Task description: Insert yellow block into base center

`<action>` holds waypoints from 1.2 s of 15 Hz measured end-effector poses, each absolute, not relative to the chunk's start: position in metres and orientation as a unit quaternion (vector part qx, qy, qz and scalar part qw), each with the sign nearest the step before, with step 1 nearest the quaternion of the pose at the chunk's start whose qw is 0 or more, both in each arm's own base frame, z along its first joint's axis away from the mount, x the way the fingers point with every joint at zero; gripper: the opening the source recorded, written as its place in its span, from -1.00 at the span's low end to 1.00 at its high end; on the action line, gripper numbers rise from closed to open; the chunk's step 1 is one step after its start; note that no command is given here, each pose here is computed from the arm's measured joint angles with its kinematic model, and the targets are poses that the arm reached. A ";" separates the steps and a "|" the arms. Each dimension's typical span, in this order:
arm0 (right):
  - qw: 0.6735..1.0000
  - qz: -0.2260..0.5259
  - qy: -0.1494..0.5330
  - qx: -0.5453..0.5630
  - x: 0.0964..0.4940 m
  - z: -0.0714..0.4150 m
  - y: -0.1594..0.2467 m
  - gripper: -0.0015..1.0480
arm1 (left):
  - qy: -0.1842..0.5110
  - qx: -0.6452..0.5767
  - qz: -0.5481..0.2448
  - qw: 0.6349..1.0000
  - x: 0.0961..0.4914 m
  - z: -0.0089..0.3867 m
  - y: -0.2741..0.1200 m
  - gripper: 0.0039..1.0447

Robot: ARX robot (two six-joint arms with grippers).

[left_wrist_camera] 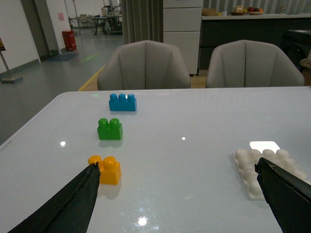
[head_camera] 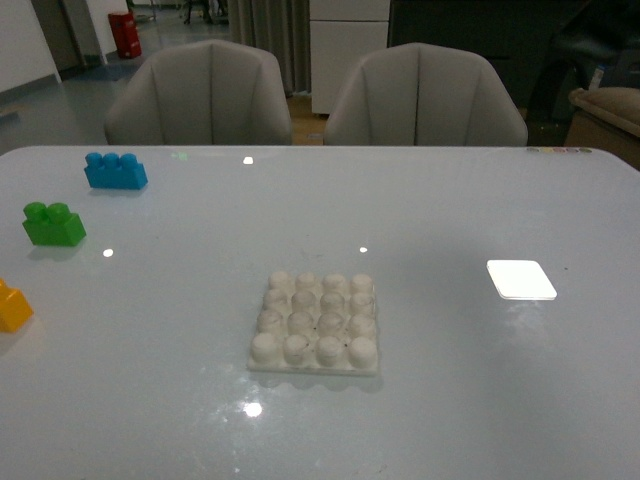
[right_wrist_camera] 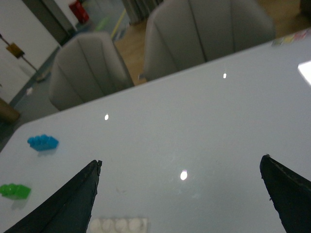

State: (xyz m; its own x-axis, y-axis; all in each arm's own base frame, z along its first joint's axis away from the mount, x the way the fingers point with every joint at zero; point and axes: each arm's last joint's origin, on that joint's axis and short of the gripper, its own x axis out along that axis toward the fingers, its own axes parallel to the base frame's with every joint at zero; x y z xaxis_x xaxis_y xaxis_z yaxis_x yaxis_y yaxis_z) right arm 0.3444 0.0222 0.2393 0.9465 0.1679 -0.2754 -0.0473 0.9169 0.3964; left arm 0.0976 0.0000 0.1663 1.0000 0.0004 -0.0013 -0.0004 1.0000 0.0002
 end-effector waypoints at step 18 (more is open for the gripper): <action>1.000 0.000 -0.001 0.003 0.122 0.169 0.000 -0.96 | 0.001 0.000 0.000 1.000 0.098 0.166 0.000 0.88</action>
